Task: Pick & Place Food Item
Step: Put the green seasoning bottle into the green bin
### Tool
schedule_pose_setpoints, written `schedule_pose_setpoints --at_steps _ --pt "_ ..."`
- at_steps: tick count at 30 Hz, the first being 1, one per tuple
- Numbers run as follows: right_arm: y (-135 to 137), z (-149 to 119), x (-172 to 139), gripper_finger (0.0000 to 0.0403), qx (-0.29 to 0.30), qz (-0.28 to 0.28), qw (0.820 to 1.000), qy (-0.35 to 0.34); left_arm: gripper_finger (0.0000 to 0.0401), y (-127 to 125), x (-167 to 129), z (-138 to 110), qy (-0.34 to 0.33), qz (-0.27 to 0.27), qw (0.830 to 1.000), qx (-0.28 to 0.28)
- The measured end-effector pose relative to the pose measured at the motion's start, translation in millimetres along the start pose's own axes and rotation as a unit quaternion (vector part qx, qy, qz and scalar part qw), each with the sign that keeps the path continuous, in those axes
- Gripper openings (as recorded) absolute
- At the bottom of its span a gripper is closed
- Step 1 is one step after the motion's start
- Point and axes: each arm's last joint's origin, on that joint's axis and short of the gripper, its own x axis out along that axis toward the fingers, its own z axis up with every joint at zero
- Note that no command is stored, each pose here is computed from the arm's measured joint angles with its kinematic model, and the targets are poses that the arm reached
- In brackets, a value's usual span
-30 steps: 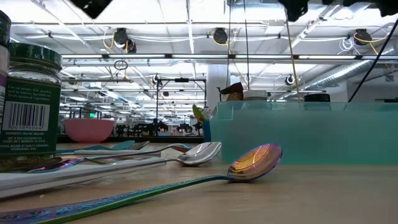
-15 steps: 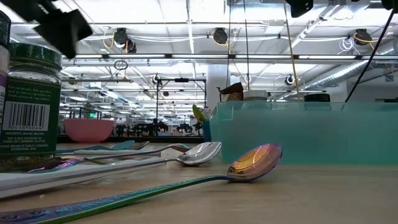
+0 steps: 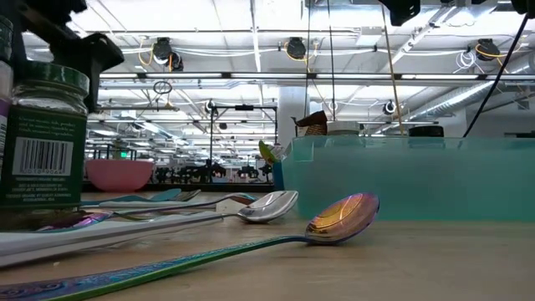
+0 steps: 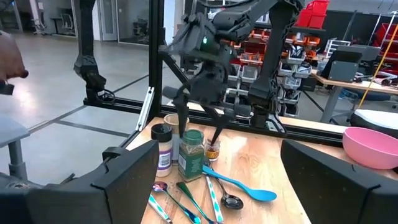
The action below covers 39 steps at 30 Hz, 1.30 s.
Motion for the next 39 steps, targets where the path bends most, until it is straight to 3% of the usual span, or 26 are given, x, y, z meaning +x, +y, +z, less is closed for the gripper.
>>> schedule_pose_setpoints --at_steps 9,17,25,30,35,39 --pt "0.0 0.0 0.0 0.0327 0.01 0.0 1.0 0.0 0.0312 5.9 7.9 2.9 -0.001 0.028 0.999 0.015" --pt "0.1 0.0 0.0 0.0327 0.006 0.0 1.0 0.0 0.0204 11.5 8.7 7.2 -0.009 0.032 0.999 0.007" --pt "0.0 0.0 0.0 0.0327 0.006 0.0 1.0 0.0 0.0204 17.8 6.3 11.0 -0.013 0.038 0.999 -0.005" --pt "-0.4 -9.0 10.9 0.0327 0.009 -0.062 0.998 0.006 0.0204 18.1 -18.4 37.4 -0.074 0.04 0.996 -0.012" --pt "-1.2 -20.0 39.3 0.0327 0.004 -0.078 0.997 0.014 0.0204 22.2 -45.0 71.3 -0.132 0.045 0.99 0.013" --pt "-4.2 -22.6 70.1 0.0327 0.002 -0.093 0.995 0.046 0.0204 30.1 -61.1 89.5 -0.171 0.085 0.981 0.026"
